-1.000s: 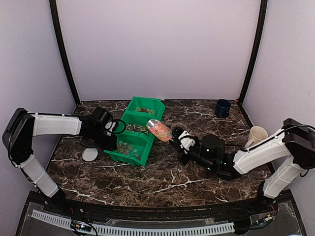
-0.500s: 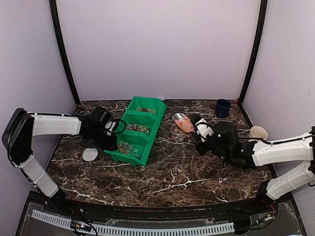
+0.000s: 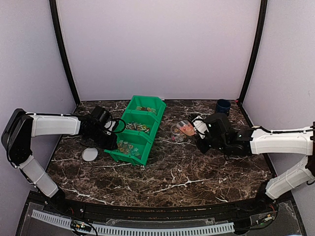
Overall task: Pack the candies
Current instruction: Place the fake candies in the packing bottle.
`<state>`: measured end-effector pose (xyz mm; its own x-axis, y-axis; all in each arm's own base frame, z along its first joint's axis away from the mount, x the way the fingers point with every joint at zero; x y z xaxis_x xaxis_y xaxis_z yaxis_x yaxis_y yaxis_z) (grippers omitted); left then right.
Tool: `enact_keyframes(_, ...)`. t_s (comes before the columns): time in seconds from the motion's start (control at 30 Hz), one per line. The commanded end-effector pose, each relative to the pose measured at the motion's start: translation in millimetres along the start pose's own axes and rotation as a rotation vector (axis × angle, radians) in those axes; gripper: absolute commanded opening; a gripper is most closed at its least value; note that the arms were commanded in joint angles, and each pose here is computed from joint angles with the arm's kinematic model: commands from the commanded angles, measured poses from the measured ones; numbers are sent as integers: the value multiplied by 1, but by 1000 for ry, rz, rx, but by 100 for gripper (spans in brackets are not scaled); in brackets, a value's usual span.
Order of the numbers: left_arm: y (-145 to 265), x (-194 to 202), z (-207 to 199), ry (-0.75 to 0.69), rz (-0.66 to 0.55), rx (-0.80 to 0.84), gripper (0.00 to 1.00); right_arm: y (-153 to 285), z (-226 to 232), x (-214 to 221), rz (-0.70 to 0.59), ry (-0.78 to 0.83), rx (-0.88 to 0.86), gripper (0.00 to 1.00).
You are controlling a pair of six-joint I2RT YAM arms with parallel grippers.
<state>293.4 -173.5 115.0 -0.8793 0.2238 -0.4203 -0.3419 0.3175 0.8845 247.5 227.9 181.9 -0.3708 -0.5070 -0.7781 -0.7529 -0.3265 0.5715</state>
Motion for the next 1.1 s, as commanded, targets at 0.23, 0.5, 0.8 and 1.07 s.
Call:
enact_keyframes(0.23,43,-54,-23,-34,-272,107,0,-4,-6,-10,79,-3,28,0)
enact_keyframes(0.5,43,-54,-23,-34,-272,105,0,-8,-8,-16,146,23,44,0)
enact_keyframes(0.8,42,-53,-23,-34,-269,107,0,-14,-8,-13,222,51,45,0)
enact_keyframes(1.07,42,-53,-23,-34,-269,104,0,-15,-11,-17,260,68,53,0)
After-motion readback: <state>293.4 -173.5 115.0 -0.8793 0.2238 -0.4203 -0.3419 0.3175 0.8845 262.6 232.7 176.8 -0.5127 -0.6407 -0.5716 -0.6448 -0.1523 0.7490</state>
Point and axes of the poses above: each gripper's point midway between its finger pads, its own y axis back along the fingers, its own z axis along the line the jaws close on, x = y × z, the point moved 6 cm from there along y, back along the fingers, and after that the axes turned 3 degrees about -y, right-handed, at the moved point
